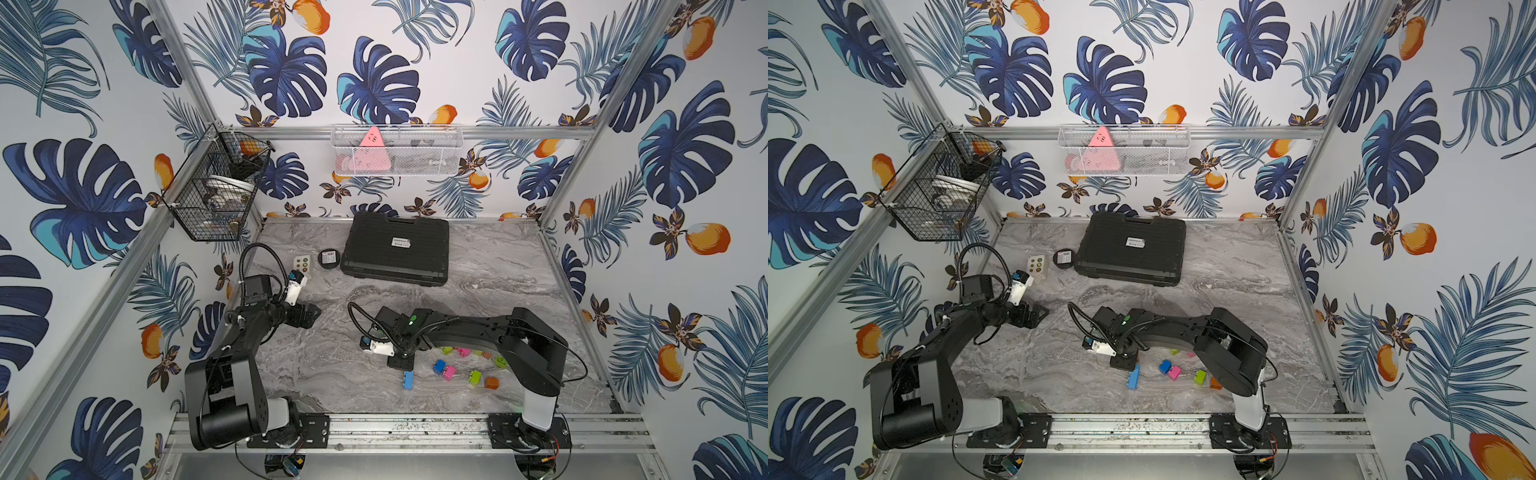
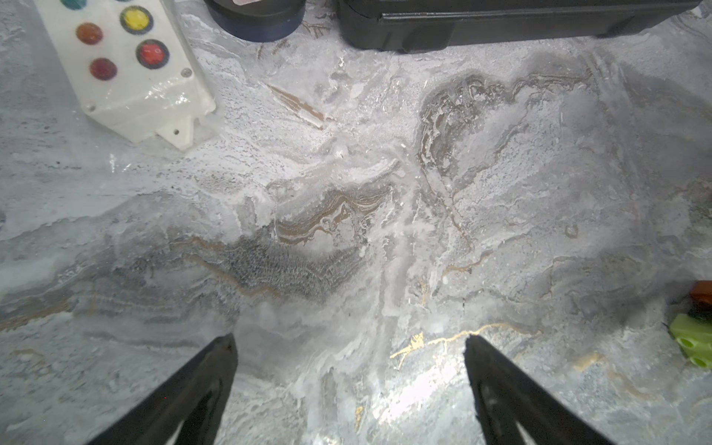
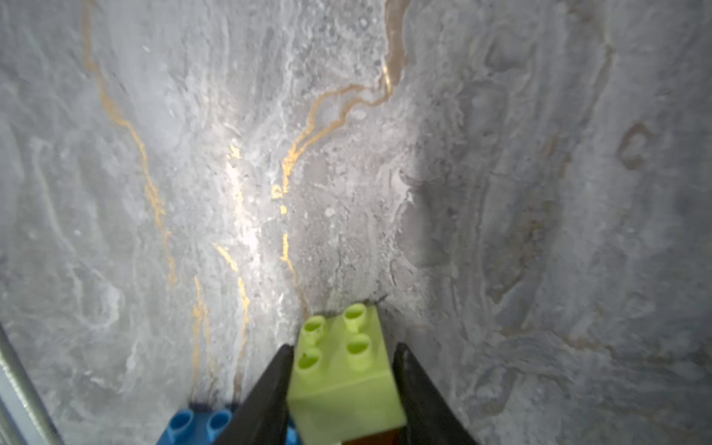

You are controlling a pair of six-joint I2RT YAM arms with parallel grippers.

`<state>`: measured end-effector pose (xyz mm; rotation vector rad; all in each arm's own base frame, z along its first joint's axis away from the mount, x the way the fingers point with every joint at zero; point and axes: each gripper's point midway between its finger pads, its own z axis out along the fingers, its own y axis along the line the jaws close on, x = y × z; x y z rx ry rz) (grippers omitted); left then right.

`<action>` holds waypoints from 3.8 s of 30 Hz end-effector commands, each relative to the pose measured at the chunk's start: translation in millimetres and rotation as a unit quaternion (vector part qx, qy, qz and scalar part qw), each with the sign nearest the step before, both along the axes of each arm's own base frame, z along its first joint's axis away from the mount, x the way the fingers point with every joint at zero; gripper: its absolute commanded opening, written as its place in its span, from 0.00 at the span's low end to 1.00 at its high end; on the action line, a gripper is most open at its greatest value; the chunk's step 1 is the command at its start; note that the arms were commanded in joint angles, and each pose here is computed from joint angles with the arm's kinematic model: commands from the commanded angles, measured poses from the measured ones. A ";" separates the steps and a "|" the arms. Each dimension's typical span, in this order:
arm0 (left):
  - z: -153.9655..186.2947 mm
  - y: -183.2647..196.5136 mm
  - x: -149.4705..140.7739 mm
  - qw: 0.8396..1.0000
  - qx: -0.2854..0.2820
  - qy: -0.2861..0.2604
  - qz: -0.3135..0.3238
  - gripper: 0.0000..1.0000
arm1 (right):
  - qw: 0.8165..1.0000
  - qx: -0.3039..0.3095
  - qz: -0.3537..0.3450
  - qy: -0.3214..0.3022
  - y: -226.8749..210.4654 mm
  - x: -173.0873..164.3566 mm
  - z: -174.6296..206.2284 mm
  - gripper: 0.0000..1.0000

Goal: Assemble the letter h with lego
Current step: Pick up the lego brick from the center of the board, then place the lego brick at the center of the board, then pick up the lego brick from the center of the board.

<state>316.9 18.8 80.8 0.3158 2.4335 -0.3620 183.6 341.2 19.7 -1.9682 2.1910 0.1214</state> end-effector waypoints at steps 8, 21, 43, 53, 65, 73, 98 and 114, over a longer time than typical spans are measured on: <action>25.8 -13.2 6.6 0.998 -0.043 0.002 -0.035 0.92 | 0.992 0.116 -0.023 -0.034 27.7 12.5 34.9 0.30; 141.6 -110.5 -34.0 0.912 -0.345 0.164 -0.148 0.83 | 0.844 0.461 -0.173 -0.211 35.4 61.8 173.9 0.34; 120.6 -187.3 -49.9 0.938 -0.247 0.145 -0.195 0.71 | 0.847 0.462 -0.153 -0.215 83.3 57.3 176.9 0.34; 109.9 -196.1 -59.5 0.934 -0.230 0.162 -0.220 0.51 | 0.839 0.456 -0.179 -0.238 82.2 68.1 176.5 0.34; 106.0 -198.2 -59.2 0.933 -0.225 0.160 -0.232 0.14 | 0.836 0.454 -0.193 -0.240 77.0 68.5 175.1 0.46; 79.9 -182.6 -25.7 0.962 -0.136 0.106 -0.210 0.12 | 0.872 0.423 -0.207 -0.138 35.5 25.6 142.0 0.64; -42.9 -197.6 -32.0 0.943 0.071 0.047 -0.322 0.53 | 0.787 0.165 -0.593 0.046 -60.3 2.1 33.6 0.59; 28.3 -152.4 -28.2 0.960 -0.069 0.053 -0.265 0.68 | 0.774 0.138 -0.615 0.054 -40.8 22.1 10.1 0.50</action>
